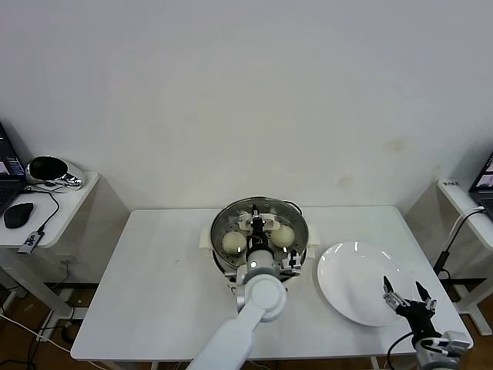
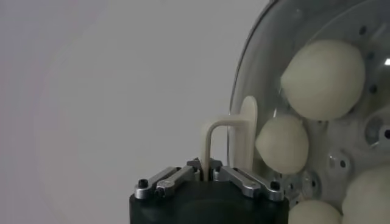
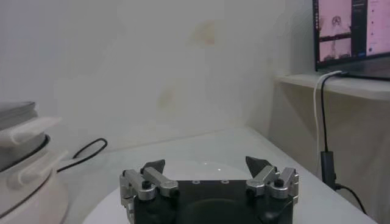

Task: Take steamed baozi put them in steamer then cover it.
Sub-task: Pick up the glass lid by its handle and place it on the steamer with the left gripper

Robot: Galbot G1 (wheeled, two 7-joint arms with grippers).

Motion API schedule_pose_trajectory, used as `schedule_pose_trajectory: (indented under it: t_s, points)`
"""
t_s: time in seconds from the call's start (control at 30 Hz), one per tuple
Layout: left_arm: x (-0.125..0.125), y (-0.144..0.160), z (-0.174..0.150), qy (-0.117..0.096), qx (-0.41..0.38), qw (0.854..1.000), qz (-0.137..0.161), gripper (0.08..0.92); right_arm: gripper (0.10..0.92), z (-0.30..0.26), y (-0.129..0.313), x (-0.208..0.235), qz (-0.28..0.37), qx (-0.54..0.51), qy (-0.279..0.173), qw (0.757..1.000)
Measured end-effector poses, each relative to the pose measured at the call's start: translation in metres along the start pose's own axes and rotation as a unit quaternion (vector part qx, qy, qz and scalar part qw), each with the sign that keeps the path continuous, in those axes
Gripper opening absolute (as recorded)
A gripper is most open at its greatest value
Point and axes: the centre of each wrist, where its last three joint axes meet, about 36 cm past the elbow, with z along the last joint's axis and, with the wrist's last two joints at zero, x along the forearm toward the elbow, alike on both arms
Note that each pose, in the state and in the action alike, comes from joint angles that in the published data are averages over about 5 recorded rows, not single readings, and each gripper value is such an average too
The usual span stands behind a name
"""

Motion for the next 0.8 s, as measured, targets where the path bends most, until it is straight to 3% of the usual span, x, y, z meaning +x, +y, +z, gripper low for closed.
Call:
schedule_pose_trajectory:
  t_s: [0.4,0.8]
  points:
    - [0.003,-0.002,-0.001,-0.002,-0.006,1.0,0.0,0.166,0.823,0.0,0.0,0.0,0.0,-0.001,-0.001,1.0]
    - [0.017,0.002,-0.004,-0.013,0.002,1.0,-0.005,0.499,0.823,0.001,0.0,0.0,0.0,-0.002,-0.002,1.0]
